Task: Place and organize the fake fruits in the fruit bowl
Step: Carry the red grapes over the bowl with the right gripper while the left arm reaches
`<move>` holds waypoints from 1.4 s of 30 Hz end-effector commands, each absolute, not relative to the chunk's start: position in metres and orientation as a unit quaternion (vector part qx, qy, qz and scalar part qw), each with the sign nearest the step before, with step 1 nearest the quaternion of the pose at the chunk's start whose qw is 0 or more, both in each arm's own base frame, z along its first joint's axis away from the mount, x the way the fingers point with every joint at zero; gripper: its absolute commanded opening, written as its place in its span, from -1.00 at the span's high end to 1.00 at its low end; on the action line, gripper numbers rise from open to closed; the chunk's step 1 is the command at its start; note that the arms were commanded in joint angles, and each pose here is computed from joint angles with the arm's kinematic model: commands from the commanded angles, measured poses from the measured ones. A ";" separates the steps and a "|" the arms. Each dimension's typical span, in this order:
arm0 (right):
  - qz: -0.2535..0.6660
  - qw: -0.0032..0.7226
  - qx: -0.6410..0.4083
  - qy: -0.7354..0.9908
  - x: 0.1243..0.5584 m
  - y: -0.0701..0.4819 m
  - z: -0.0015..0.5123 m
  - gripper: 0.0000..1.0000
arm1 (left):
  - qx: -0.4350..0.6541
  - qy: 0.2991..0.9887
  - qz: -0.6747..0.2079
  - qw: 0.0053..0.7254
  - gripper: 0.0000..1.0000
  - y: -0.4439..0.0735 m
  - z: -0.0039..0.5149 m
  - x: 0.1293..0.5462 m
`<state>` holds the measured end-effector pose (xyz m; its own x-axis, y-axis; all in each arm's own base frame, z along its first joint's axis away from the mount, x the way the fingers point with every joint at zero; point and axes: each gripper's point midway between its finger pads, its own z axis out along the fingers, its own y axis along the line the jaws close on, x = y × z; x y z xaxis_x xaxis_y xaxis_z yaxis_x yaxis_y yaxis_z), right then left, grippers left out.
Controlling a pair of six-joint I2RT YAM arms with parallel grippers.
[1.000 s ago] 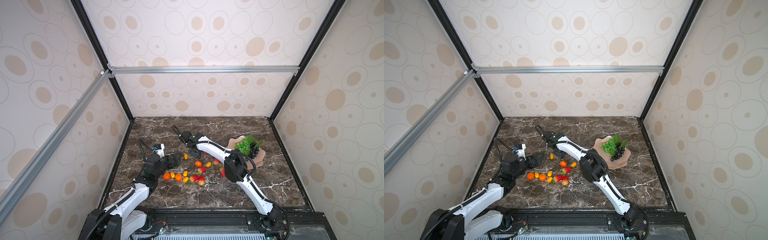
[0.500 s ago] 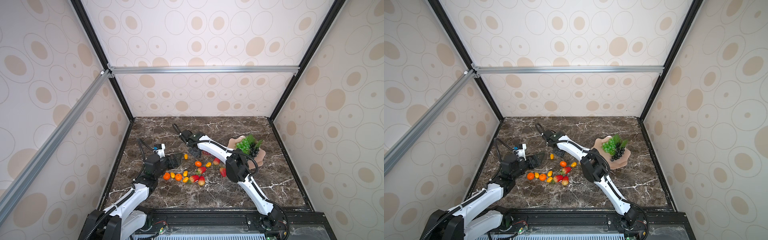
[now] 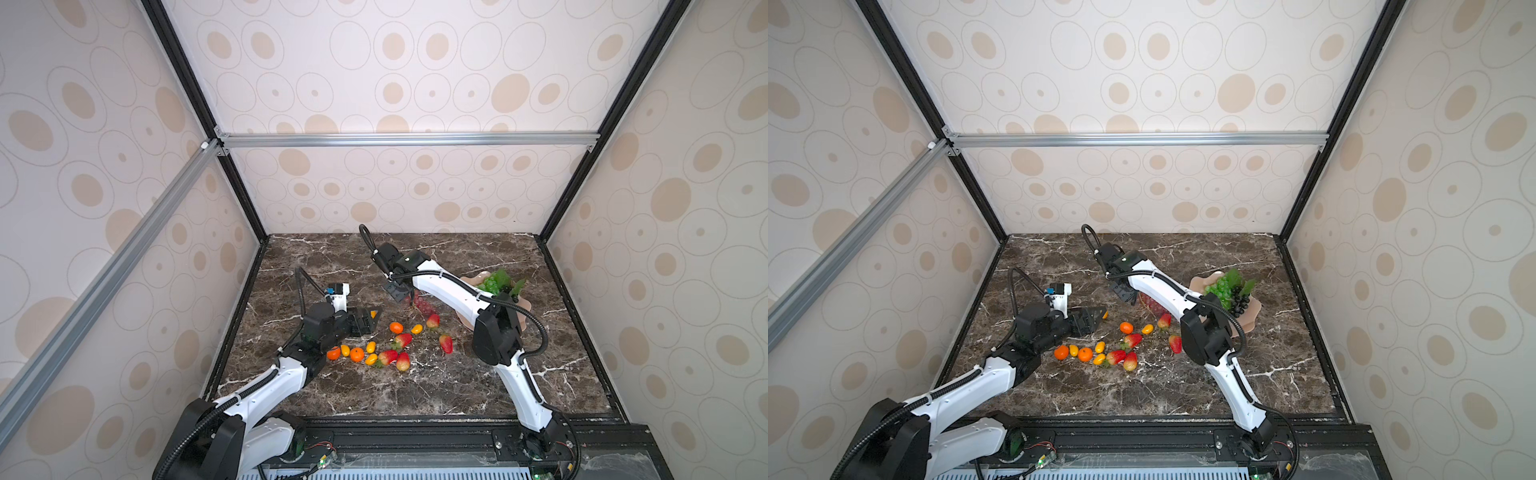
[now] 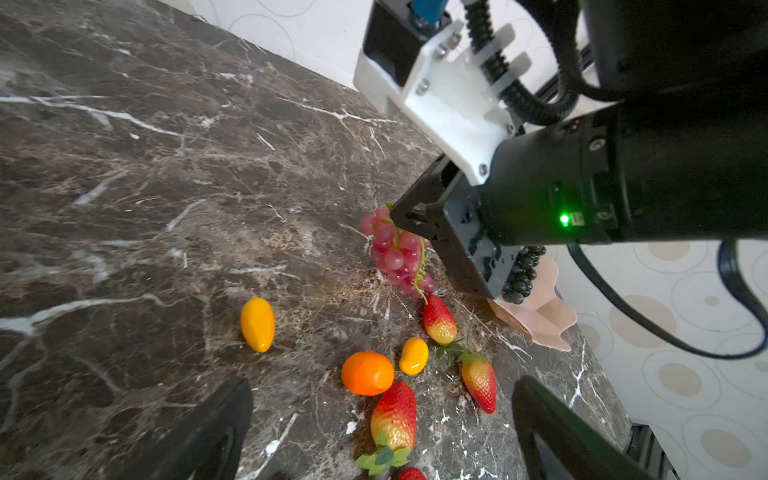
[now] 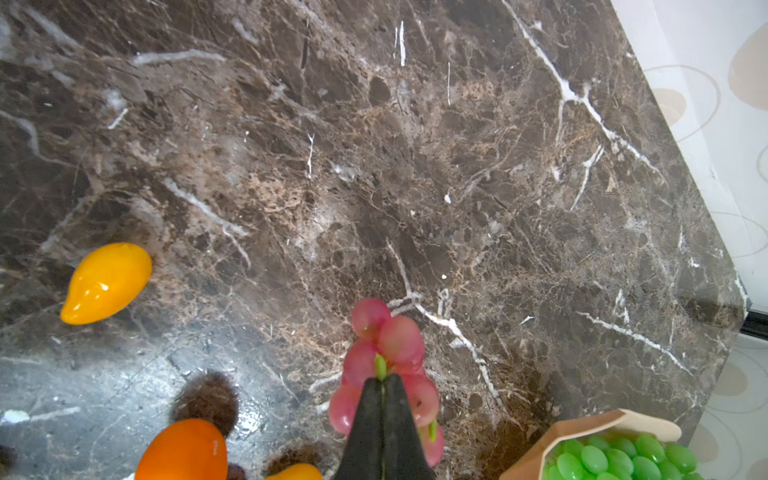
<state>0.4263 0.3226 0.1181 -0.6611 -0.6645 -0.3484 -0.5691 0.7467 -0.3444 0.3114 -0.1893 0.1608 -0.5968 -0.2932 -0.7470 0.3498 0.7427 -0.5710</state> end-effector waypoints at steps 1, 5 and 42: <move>-0.088 0.250 -0.321 0.909 0.424 0.315 0.143 1.00 | 0.040 0.800 -0.359 0.480 -0.96 -0.202 0.185 0.321; -0.072 0.262 -0.307 0.912 0.420 0.306 0.158 1.00 | 0.052 0.795 -0.366 0.481 -0.96 -0.217 0.191 0.325; -0.044 0.372 -0.090 0.923 0.367 0.126 0.262 1.00 | 0.171 0.768 -0.388 0.481 -0.96 -0.369 0.224 0.328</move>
